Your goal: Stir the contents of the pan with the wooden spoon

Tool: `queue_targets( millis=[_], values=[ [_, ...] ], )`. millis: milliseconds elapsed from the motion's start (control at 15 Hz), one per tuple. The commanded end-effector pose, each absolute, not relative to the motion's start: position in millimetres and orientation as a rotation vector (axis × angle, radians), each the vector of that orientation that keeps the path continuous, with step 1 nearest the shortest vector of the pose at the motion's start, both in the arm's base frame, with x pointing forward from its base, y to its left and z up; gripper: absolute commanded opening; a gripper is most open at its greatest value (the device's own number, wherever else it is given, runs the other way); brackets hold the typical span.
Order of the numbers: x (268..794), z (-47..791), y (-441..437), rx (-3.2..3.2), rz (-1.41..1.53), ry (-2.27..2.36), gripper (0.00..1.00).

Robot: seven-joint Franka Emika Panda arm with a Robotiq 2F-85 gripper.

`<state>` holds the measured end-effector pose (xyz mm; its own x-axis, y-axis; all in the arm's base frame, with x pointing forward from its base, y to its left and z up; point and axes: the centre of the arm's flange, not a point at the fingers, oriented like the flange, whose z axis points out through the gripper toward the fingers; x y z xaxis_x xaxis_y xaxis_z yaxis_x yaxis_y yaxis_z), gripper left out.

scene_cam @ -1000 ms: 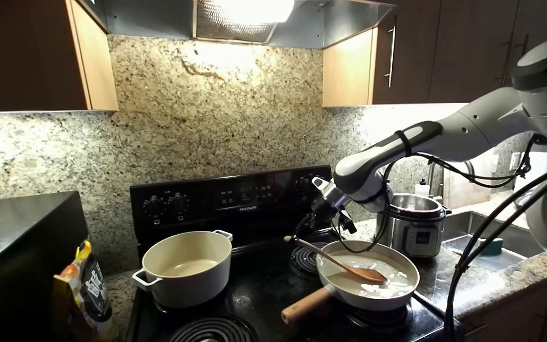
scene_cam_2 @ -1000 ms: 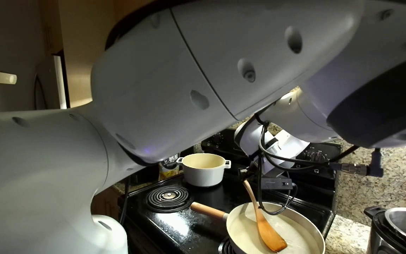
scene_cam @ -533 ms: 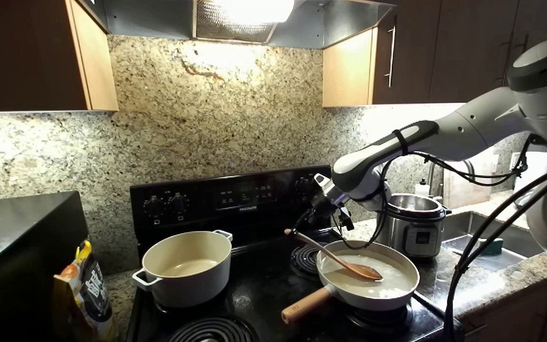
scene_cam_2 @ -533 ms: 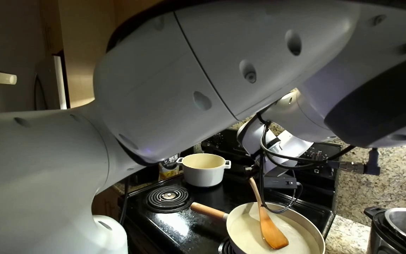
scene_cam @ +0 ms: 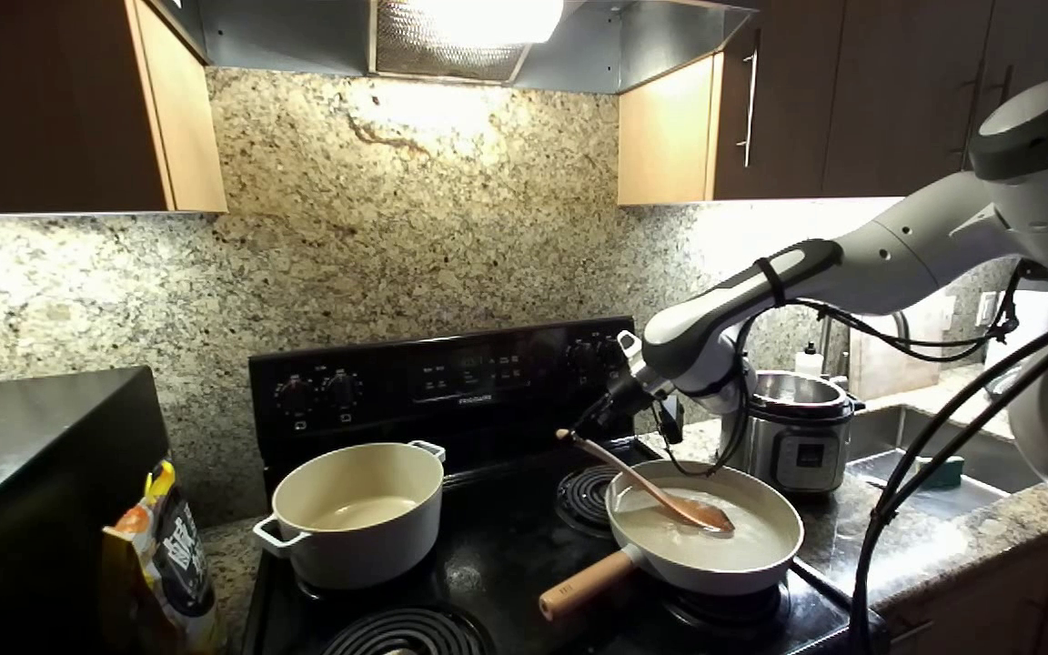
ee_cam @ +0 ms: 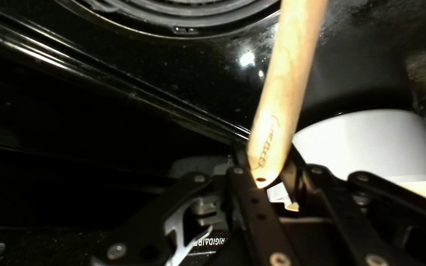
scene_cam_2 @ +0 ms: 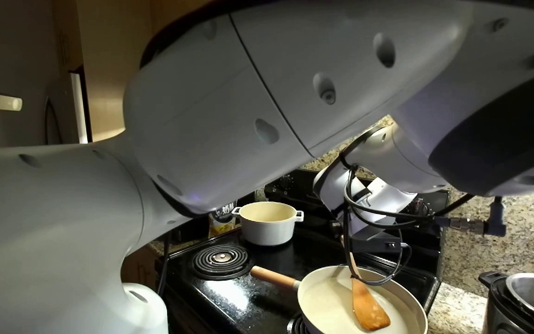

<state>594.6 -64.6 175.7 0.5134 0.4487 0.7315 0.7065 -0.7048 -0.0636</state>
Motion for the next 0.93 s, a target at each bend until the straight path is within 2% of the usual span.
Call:
queue_targets(
  millis=[0, 333, 867],
  values=[
    [590, 177, -51, -2.439, -1.025, -0.955, 0.10],
    [597, 193, -45, -2.445, -1.077, -0.976, 0.10],
    [588, 179, -85, -2.504, -1.077, -0.883, 0.10]
  ],
)
